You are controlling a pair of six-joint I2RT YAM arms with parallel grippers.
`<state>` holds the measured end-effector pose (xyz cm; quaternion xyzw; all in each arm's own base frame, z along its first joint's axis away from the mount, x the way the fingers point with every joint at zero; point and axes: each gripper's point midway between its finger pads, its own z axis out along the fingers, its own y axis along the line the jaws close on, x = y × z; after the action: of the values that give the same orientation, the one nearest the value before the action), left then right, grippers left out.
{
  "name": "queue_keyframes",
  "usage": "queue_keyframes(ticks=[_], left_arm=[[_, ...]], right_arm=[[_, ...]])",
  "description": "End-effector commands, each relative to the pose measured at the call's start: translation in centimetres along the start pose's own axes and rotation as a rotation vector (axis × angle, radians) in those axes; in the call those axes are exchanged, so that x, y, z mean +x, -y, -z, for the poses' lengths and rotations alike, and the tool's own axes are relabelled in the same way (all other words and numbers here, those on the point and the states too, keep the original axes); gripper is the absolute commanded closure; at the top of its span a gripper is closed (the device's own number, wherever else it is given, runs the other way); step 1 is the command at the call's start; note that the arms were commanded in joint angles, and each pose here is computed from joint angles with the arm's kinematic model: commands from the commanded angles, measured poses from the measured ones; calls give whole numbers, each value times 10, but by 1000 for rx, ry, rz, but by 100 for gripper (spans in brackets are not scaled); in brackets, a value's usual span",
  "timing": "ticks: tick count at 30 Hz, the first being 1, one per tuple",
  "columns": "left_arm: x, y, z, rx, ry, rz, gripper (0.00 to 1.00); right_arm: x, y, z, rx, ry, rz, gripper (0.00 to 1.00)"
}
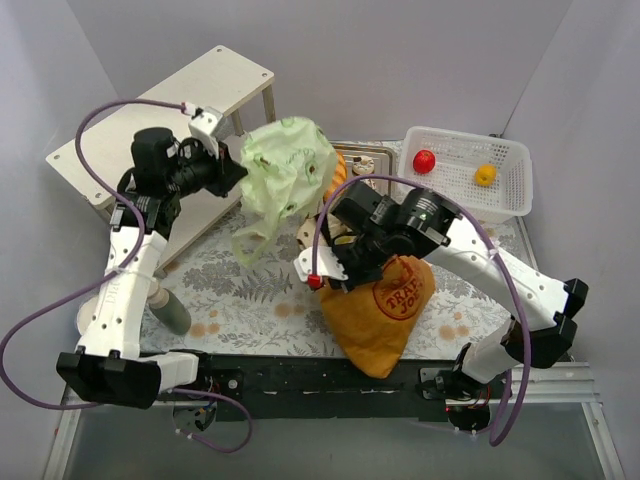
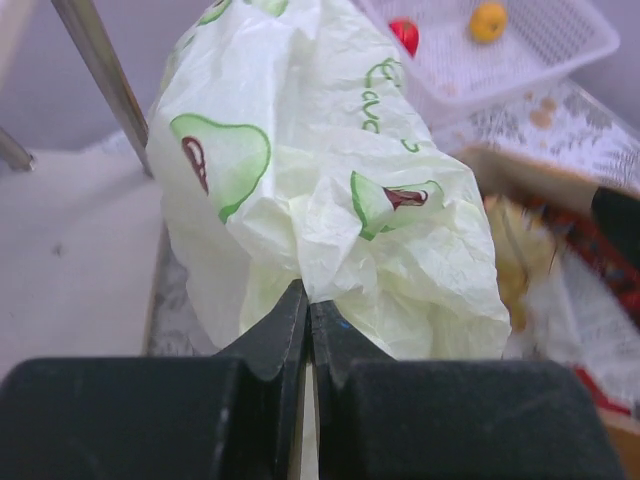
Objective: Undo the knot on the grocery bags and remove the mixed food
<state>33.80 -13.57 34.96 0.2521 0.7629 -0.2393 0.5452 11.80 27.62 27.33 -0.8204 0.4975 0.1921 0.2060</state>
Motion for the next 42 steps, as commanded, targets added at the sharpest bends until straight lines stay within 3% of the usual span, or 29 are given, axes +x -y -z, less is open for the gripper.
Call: queue_keyframes(ticks=[1,3,4,7,8,11,12,15,17,19,26,30,32,33,35,36,37,38,39,42], left_arm=[[-62,-4,-2,10,131,-22,100],[-68,-7,-11,29,141,-25,100],[-77,-5,-11,42,158,-35,100],[-80,7,-22,156,161,-20,100],[-81,10,-23,182,164,-14,100],[-74,19,-33,266,145,28,100],[-70,23,-38,289,132,37,100],[-63,37,-47,360,110,34,100],[-61,49,-51,405,101,26,100],[-57,66,-58,450,88,5,100],[-54,103,-65,535,63,-57,100],[-52,108,-59,552,58,-64,100],[-47,109,-58,558,48,-60,100],[-46,110,-55,560,47,-60,100],[-43,111,-54,565,40,-55,100],[-42,111,-54,559,39,-54,100],[-42,111,-53,556,41,-57,95],[-40,110,-54,550,36,-53,86],[-40,109,-54,542,37,-56,67],[-40,99,-55,462,36,-52,33]], right_arm=[[-52,1,5,11,158,99,94],[-44,-4,-6,-6,139,80,87],[-45,-5,-5,2,145,67,71],[-64,14,23,153,213,20,48],[-70,25,39,224,228,22,45],[-91,77,119,603,306,-22,36],[-100,94,158,766,374,-26,26],[-93,125,214,1066,392,-14,12],[-75,142,193,1123,310,-3,9],[-64,154,181,1184,311,19,1],[-25,182,119,1216,260,-81,1],[0,196,129,1341,239,-152,1],[18,204,134,1364,221,-210,5],[26,206,130,1329,204,-230,19],[58,213,135,1310,171,-304,37],[67,212,127,1257,173,-335,54],[89,212,134,1252,145,-380,64],[96,211,135,1223,141,-399,75],[108,208,138,1194,144,-424,92],[124,182,149,1181,112,-465,99]])
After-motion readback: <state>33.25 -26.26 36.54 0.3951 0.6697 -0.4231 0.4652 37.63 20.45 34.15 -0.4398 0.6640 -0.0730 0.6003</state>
